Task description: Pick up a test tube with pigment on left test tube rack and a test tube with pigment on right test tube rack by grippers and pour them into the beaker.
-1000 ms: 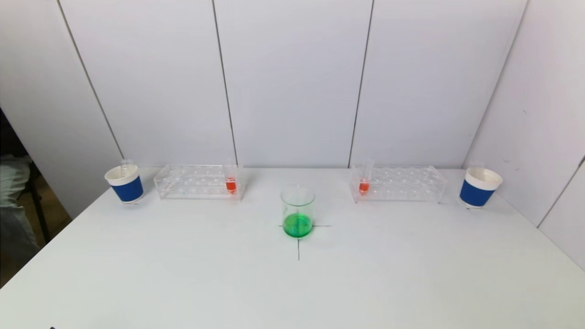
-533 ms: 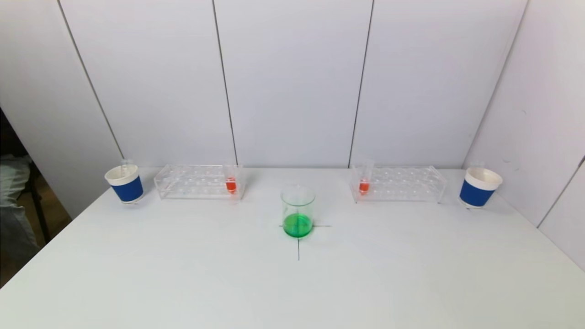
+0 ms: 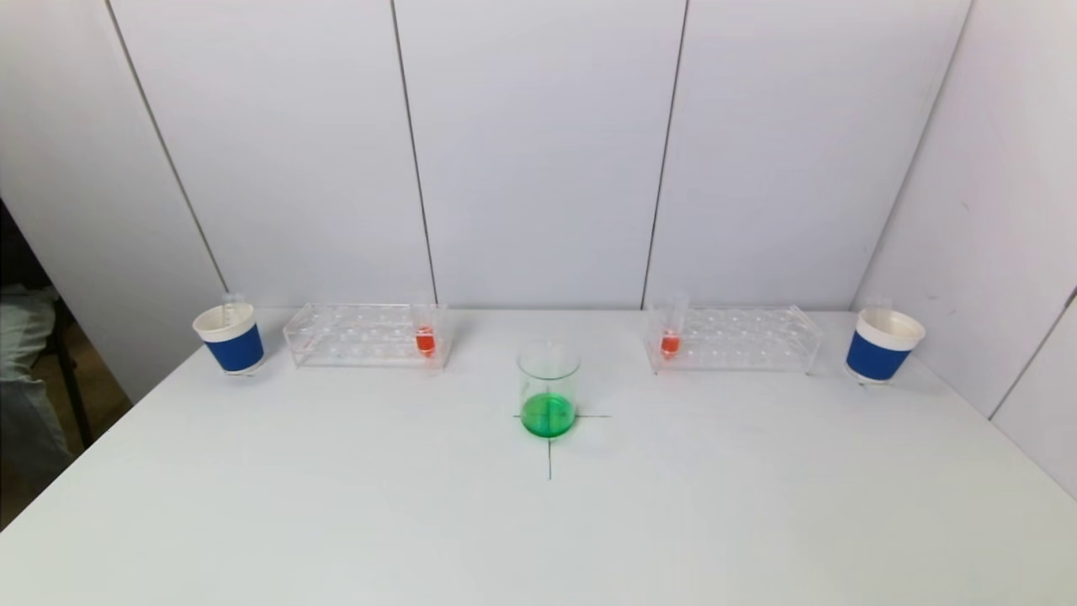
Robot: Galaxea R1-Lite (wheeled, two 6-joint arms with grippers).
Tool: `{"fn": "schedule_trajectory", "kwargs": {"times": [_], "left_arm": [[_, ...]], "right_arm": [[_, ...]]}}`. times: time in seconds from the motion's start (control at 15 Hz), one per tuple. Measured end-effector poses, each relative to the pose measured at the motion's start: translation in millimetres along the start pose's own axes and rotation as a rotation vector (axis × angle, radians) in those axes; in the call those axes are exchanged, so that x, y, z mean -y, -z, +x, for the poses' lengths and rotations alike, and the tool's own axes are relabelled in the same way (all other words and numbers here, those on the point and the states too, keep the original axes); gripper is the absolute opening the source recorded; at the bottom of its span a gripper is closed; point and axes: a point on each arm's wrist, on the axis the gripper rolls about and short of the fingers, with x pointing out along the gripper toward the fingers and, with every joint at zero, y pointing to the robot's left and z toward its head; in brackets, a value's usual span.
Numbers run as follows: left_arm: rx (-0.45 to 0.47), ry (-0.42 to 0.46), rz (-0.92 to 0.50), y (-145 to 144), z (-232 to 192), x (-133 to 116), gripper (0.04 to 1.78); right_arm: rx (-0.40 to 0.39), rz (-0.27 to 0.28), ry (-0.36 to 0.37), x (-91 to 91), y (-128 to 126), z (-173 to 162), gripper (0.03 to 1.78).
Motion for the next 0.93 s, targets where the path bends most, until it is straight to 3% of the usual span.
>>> {"fn": "schedule_trajectory", "kwargs": {"times": [0.93], "left_arm": [[0.000, 0.000, 0.000, 0.0, 0.0, 0.0, 1.76]], "right_arm": [[0.000, 0.007, 0.003, 0.1, 0.0, 0.0, 1.77]]}}
